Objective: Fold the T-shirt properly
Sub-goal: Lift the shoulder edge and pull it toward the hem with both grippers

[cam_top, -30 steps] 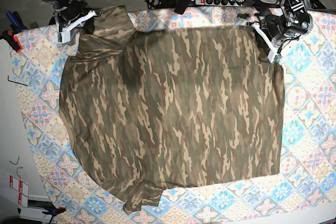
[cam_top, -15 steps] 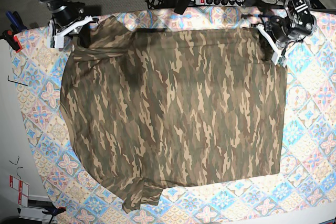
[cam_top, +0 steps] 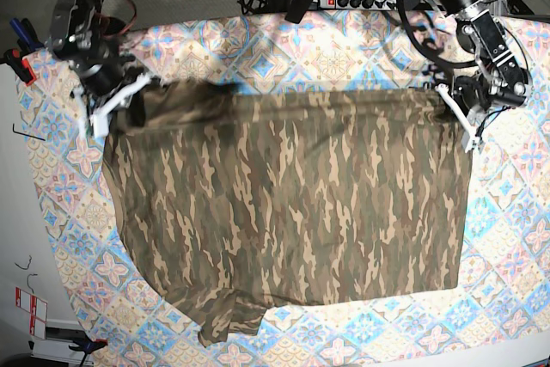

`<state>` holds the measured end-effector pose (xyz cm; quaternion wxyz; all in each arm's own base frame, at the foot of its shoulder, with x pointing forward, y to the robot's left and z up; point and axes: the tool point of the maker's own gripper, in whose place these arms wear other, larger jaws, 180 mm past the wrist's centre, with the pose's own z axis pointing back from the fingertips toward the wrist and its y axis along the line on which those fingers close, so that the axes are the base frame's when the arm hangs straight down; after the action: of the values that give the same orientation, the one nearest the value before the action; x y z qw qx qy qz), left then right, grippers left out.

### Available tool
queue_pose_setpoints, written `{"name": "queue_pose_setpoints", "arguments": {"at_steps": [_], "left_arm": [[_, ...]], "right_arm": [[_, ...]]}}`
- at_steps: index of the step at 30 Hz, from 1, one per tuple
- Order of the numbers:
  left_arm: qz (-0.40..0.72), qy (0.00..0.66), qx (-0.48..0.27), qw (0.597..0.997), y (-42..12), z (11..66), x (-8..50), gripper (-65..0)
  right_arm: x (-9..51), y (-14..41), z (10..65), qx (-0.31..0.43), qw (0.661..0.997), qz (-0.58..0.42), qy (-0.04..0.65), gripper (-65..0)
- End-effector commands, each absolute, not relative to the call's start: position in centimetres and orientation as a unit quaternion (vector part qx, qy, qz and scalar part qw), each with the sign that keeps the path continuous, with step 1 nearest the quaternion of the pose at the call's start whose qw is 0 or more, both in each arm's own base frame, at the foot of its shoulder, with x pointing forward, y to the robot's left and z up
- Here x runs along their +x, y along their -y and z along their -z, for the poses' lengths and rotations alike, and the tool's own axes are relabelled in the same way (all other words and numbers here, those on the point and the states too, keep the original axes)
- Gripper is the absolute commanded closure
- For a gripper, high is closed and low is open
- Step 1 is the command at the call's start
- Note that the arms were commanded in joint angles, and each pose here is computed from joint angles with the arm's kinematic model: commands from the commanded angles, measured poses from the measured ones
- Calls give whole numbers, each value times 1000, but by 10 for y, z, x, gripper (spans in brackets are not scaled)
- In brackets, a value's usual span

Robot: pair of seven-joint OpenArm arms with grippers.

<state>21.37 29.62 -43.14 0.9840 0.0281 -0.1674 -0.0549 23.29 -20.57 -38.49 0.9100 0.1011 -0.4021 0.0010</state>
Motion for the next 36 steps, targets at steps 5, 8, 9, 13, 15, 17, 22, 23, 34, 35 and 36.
{"name": "queue_pose_setpoints", "arguments": {"at_steps": [5, 8, 9, 13, 15, 17, 22, 23, 34, 35, 36], "left_arm": [[47, 166, 76, 982, -321, 418, 240, 0], [39, 148, 65, 986, -321, 429, 252, 0], [39, 142, 62, 987, -321, 432, 256, 0], [37, 137, 53, 989, -318, 437, 271, 0], [38, 148, 55, 987, -319, 433, 282, 0], [40, 152, 65, 986, -323, 426, 289, 0], [28, 159, 88, 983, -336, 412, 301, 0], [19, 164, 85, 983, -338, 411, 302, 0], [16, 214, 42, 976, -321, 426, 323, 0], [16, 217, 33, 975, -318, 432, 324, 0], [16, 220, 25, 975, -315, 436, 325, 0]], "right_arm": [[271, 230, 357, 68, 903, 6, 425, -2], [283, 233, 353, 57, 908, -1, 414, -2], [286, 236, 352, 46, 911, -5, 409, -2], [299, 249, 350, 0, 919, -19, 393, -1], [302, 255, 354, -13, 925, -18, 379, -1], [308, 257, 354, -14, 925, -16, 378, -1], [328, 261, 361, -2, 927, 2, 374, -1], [331, 262, 363, 1, 928, 6, 372, -1], [369, 269, 389, 37, 933, 50, 353, -1], [372, 271, 389, 33, 933, 50, 354, -1], [375, 275, 390, 24, 934, 48, 353, -1]]}}
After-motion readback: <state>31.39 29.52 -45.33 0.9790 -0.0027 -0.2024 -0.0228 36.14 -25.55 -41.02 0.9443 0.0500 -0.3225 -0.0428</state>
